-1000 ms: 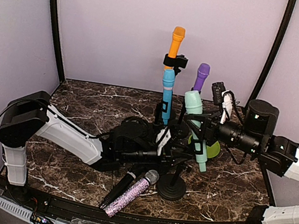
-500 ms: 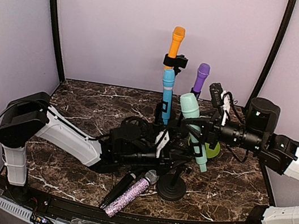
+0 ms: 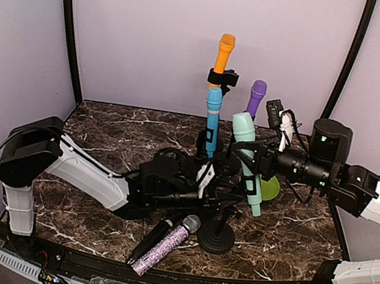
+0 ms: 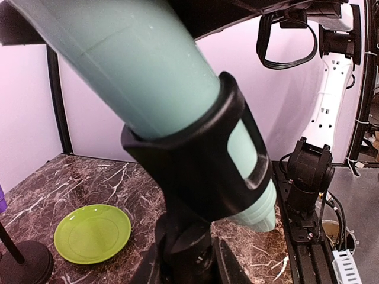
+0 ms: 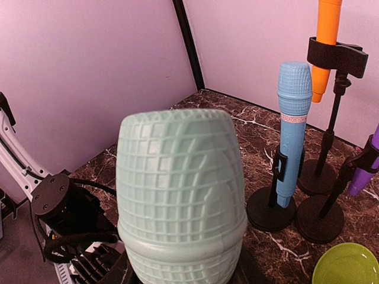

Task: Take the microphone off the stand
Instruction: Remove the microphone from the microphone stand.

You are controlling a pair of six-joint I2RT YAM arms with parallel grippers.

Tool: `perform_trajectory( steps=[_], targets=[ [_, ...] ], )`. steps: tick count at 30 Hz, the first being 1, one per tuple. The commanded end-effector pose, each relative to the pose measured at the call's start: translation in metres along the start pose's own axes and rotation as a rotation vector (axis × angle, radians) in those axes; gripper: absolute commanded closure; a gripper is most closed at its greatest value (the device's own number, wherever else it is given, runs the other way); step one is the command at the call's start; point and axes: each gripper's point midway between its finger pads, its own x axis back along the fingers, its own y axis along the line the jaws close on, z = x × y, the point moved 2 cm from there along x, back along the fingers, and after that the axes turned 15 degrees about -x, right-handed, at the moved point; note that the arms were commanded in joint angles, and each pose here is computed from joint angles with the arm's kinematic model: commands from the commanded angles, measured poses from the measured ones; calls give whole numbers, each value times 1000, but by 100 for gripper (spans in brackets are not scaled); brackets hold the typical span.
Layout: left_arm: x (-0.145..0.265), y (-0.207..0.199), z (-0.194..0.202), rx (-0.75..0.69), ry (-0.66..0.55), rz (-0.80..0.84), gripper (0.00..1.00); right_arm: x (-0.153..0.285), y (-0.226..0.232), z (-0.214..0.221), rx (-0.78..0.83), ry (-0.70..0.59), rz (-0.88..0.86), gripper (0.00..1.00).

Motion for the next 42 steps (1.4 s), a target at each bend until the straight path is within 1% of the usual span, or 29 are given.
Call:
perform_trajectory(
  steps=[1,22,26,31,42],
  targets=[
    [10,-42,43,-27,138,143,100,43,5,-116,-78,-469,85,100],
    [12,-45,47,-20,143,146,100,49,3,-128,-82,-511,87,100],
    [12,-45,47,-22,143,146,100,51,-1,-132,-89,-530,107,100],
    [12,-46,48,-24,144,149,100,53,-16,-136,-130,-548,176,100],
    [15,-47,49,-26,148,151,100,59,-22,-145,-150,-572,180,100]
  ],
)
